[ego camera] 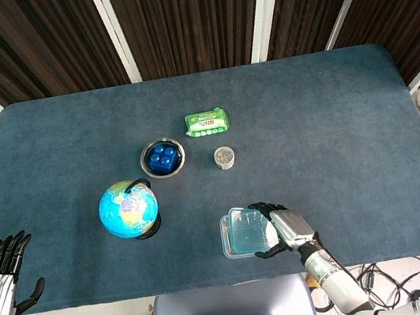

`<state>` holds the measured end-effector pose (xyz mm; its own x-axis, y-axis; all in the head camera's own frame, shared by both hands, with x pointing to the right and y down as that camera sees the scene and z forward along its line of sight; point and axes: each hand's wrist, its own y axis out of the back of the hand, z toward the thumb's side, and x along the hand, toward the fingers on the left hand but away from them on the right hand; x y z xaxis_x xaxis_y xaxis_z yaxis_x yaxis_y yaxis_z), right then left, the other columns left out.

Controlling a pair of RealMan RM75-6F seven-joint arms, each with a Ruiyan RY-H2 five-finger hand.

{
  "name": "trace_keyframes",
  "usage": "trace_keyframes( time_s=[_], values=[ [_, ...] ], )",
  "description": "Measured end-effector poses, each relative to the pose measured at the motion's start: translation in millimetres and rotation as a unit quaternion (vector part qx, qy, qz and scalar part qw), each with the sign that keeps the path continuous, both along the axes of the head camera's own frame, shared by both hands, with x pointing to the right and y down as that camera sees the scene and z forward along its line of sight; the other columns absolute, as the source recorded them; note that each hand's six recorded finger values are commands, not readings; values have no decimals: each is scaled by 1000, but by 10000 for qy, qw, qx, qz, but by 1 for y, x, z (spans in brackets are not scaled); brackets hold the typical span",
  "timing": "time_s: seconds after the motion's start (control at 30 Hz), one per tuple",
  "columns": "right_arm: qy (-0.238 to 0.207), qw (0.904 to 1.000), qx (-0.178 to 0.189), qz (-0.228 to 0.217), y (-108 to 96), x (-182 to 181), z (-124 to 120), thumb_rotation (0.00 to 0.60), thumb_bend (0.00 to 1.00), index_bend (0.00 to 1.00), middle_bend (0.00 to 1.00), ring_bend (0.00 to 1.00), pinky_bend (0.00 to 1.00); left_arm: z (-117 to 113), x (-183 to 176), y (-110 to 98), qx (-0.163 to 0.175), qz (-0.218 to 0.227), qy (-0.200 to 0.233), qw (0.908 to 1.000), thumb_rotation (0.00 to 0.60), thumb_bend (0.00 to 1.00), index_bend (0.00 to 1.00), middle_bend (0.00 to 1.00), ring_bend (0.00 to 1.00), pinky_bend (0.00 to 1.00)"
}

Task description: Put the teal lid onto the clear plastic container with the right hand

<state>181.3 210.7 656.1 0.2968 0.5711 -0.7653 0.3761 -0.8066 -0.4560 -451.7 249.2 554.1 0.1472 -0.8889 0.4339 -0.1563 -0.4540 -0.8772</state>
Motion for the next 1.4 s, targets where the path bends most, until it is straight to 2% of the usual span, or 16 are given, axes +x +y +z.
trace_keyframes(
  time_s=[0.47, 1.4],
  values=[
    [58, 10000, 26, 8, -1, 5, -1, 600, 42, 710, 481, 304, 159, 1, 0, 0, -10, 0, -4, 10000, 600, 347, 0, 39, 3, 0],
    [107, 9993, 241, -263, -4, -18, -6, 600, 42, 710, 481, 304, 159, -1, 0, 1, 5, 8, 17, 10000, 600, 348, 0, 39, 3, 0]
  ],
)
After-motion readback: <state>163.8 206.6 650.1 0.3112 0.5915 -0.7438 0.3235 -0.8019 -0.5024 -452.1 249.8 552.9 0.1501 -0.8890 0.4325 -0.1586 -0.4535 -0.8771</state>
